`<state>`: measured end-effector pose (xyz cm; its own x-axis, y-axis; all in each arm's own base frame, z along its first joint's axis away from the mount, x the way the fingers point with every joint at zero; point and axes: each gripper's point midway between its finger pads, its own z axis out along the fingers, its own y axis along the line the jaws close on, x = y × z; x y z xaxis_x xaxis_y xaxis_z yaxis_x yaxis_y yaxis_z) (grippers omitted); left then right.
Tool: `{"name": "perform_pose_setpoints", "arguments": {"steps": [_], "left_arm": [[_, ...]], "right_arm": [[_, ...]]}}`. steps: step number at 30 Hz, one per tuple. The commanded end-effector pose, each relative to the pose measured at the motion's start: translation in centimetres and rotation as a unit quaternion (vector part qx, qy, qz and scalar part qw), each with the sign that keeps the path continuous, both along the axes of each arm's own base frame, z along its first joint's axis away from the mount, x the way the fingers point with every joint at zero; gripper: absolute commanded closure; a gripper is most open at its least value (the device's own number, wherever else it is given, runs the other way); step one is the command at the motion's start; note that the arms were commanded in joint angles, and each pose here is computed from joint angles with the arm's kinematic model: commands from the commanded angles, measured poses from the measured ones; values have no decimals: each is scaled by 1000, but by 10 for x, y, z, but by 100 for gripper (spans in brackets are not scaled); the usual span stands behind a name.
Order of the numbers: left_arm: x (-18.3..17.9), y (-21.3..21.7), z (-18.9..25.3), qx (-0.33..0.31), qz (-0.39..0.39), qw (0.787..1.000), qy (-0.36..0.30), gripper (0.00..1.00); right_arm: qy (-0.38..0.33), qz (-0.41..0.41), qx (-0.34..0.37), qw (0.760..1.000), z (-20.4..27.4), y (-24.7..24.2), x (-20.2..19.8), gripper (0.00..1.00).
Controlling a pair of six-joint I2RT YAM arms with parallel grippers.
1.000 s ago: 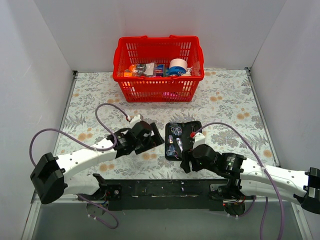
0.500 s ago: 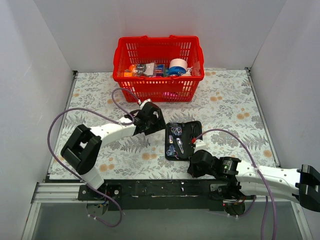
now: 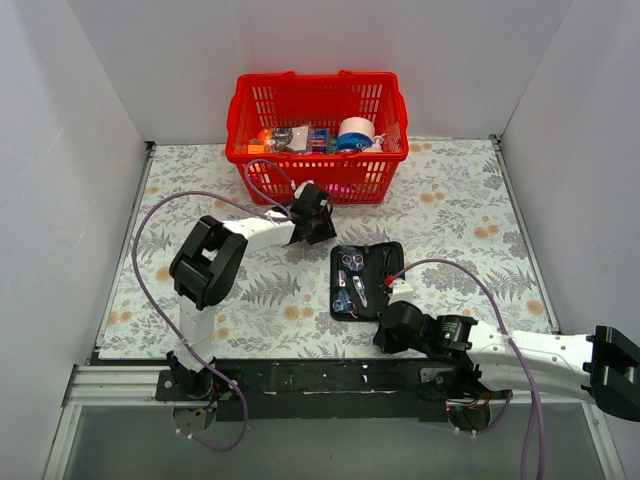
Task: Sort the hair-cutting tools
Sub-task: Adjust the hairdressing tool bag at the center of the board.
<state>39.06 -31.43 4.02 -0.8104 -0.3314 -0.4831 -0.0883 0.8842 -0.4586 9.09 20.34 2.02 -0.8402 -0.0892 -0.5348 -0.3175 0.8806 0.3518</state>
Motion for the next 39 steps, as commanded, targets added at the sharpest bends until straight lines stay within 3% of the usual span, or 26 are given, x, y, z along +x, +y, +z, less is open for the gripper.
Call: {"name": "perform_pose_setpoints", "arguments": {"steps": [1, 5, 14, 25, 35, 39], "left_arm": [[28, -20, 14, -26, -15, 999, -36, 71], [36, -37, 0, -40, -34, 998, -21, 79], [7, -51, -23, -88, -71, 993, 33, 82], [-97, -18, -54, -70, -84, 989, 101, 84], [-162, 11, -52, -59, -82, 989, 104, 86], [-178, 23, -29, -64, -77, 992, 80, 86]], "right_arm": [[-10, -20, -14, 1000, -9, -6, 6, 99], [-11, -44, -35, 998, -16, -17, 9, 99], [-17, -142, -70, 987, -21, -48, 20, 99], [-48, -212, -113, 969, -12, -74, 39, 99], [-97, -162, -140, 972, 3, -53, 80, 99], [-117, -123, -139, 976, 11, -31, 101, 99]]}}
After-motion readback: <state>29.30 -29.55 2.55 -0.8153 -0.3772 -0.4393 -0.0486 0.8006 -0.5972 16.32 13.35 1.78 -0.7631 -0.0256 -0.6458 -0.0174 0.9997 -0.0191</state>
